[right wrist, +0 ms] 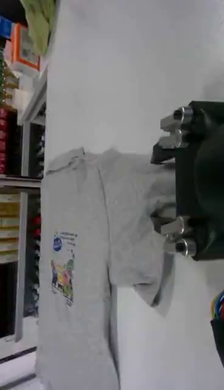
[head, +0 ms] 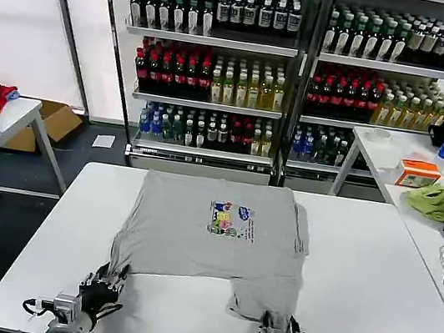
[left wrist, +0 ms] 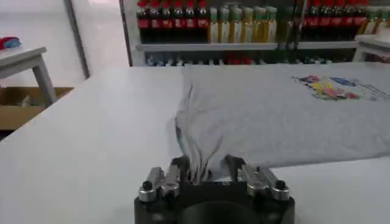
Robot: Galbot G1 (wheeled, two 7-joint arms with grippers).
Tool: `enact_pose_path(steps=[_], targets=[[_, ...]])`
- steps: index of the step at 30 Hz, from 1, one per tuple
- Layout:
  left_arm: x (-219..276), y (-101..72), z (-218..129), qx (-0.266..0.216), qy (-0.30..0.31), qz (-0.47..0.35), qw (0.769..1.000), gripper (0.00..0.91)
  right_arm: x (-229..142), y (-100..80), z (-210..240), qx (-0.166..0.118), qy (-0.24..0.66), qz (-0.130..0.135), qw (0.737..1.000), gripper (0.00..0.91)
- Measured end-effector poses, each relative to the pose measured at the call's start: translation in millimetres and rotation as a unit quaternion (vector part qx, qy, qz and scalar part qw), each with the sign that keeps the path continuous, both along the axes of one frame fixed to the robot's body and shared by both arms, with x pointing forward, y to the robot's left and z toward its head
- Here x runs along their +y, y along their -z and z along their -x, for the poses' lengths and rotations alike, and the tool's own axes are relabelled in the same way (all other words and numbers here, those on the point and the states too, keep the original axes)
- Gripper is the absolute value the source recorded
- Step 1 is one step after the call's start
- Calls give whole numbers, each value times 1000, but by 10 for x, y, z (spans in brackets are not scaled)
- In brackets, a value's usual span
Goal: Fold and organize the clothes.
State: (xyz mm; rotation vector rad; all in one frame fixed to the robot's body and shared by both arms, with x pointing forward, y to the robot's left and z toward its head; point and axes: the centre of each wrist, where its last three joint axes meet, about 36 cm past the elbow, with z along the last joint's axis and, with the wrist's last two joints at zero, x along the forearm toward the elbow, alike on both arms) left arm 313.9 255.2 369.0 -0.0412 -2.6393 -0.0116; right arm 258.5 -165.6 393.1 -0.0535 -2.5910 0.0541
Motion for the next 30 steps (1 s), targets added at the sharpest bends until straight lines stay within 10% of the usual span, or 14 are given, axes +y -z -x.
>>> enact_pose_path(steps=[11, 30], targets=[[-26, 22, -12, -8, -4, 6, 1000, 10, -34, -38, 10, -12, 2, -6, 1000, 0], [-81, -269, -166, -97, 4, 29, 995, 10, -260, -432, -329, -136, 11, -1, 991, 0]])
